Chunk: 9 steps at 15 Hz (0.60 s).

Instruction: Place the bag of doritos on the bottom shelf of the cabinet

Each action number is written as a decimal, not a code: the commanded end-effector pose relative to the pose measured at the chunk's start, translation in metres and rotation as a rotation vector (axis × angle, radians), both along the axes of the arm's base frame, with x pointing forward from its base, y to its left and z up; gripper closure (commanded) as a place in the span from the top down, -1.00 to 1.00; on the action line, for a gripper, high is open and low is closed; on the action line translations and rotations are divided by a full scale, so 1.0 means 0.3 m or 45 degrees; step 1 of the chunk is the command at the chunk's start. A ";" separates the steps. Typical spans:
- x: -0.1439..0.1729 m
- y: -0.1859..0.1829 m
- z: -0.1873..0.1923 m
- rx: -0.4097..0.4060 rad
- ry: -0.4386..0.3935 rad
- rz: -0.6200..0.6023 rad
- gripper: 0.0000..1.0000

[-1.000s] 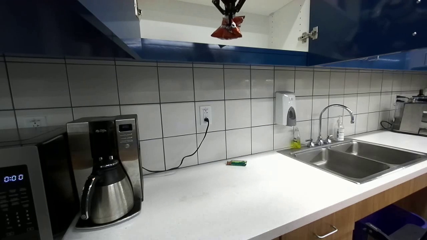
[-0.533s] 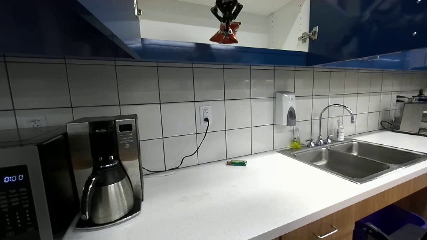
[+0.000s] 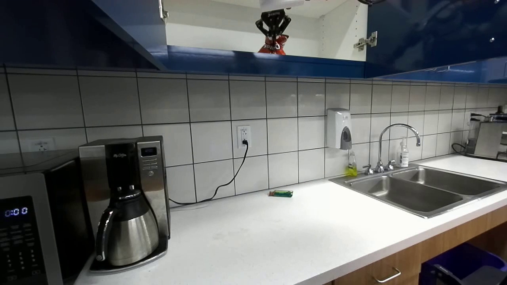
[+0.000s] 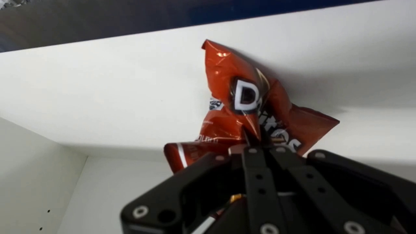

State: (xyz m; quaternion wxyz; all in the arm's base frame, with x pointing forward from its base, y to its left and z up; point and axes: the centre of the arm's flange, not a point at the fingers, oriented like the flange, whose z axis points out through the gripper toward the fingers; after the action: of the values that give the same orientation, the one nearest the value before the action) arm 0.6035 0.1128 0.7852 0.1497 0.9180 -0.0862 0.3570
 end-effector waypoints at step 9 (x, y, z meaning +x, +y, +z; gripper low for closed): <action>0.093 -0.081 -0.038 -0.004 -0.008 -0.022 0.13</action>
State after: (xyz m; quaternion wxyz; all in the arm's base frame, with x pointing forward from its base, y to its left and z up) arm 0.6254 0.0916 0.7695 0.1553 0.9157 -0.0980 0.3574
